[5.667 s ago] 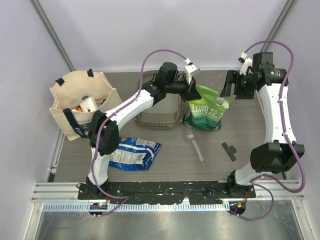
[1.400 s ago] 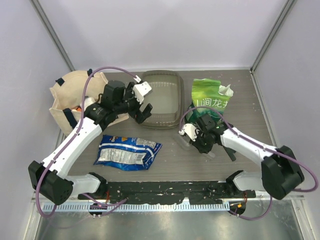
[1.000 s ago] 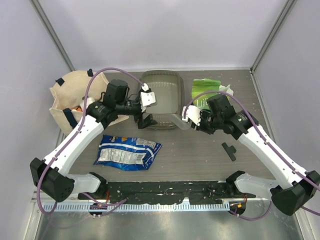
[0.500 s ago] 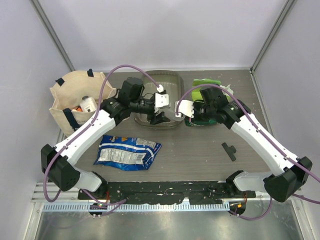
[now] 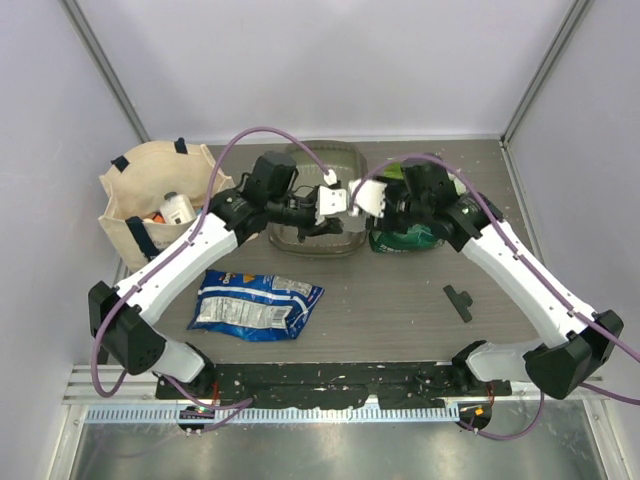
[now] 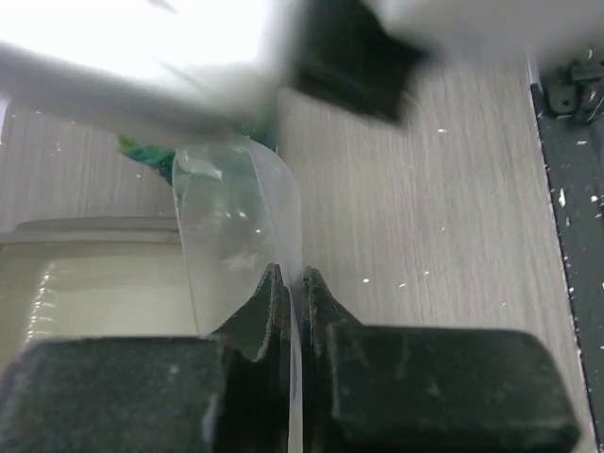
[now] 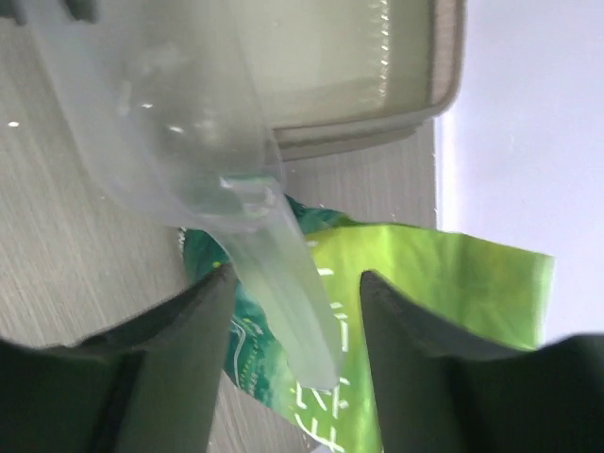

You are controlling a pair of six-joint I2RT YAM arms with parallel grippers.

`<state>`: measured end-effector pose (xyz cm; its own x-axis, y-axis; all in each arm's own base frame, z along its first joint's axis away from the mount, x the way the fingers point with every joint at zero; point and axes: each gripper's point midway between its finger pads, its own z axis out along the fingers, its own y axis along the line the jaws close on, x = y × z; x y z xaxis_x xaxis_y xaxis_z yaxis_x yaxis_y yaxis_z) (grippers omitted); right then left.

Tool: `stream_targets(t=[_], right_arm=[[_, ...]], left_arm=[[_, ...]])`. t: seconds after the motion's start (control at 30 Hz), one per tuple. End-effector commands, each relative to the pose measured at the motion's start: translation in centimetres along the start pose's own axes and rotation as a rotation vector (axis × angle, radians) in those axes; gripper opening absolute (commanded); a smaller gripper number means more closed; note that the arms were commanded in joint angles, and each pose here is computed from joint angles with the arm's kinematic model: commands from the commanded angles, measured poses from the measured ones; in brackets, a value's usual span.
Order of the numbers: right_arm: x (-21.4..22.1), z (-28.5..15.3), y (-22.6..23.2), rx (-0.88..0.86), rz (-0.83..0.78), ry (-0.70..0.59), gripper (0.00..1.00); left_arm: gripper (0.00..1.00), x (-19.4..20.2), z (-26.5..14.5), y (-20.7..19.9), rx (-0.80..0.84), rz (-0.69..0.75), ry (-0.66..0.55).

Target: Fill the litter box with clean litter

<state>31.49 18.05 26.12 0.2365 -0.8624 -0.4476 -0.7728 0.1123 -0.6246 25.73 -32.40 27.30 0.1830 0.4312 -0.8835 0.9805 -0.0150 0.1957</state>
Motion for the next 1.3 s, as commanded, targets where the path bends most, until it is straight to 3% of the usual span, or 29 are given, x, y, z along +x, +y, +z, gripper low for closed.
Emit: stream_targets(t=[0.0, 0.07, 0.1, 0.17, 0.2, 0.37, 0.57, 0.93, 1.27], right_arm=[[-3.4, -3.4, -7.1, 0.23, 0.336, -0.119, 0.68], [-4.3, -5.1, -10.1, 0.288, 0.468, -0.178, 0.79], [-4.8, -5.3, -10.7, 0.293, 0.62, -0.213, 0.81], [-5.5, -6.4, -13.6, 0.33, 0.779, -0.275, 0.84], [-6.1, -6.6, -13.9, 0.314, 0.886, -0.306, 0.83], [-9.4, -6.5, -14.2, 0.128, 1.092, -0.413, 0.84], [-9.2, -4.9, -13.0, -0.149, 1.367, -0.469, 0.84], [-11.0, -4.5, -12.9, -0.336, 1.41, -0.625, 0.83], [-10.5, -1.6, -13.4, -0.366, 1.48, -0.606, 0.84]], left_arm=[[0.0, -0.8, -1.9, 2.2, -0.157, 0.173, 0.009], [0.0, 1.2, -2.1, 1.5, -0.193, 0.216, 0.022], [0.0, -1.3, -3.8, 2.1, -0.283, 0.333, -0.048], [0.0, 1.3, -3.8, 1.4, -0.329, 0.391, -0.035], [0.0, -0.2, -4.7, 2.0, -0.4, 0.485, -0.085], [0.0, -0.2, -6.8, 2.3, -0.586, 0.587, -0.114], [0.0, -1.7, -8.9, 4.8, -0.787, 0.603, -0.141], [0.0, -3.4, -8.4, 6.7, -0.825, 0.588, -0.179], [0.0, -5.7, -8.6, 7.4, -0.872, 0.574, -0.223]])
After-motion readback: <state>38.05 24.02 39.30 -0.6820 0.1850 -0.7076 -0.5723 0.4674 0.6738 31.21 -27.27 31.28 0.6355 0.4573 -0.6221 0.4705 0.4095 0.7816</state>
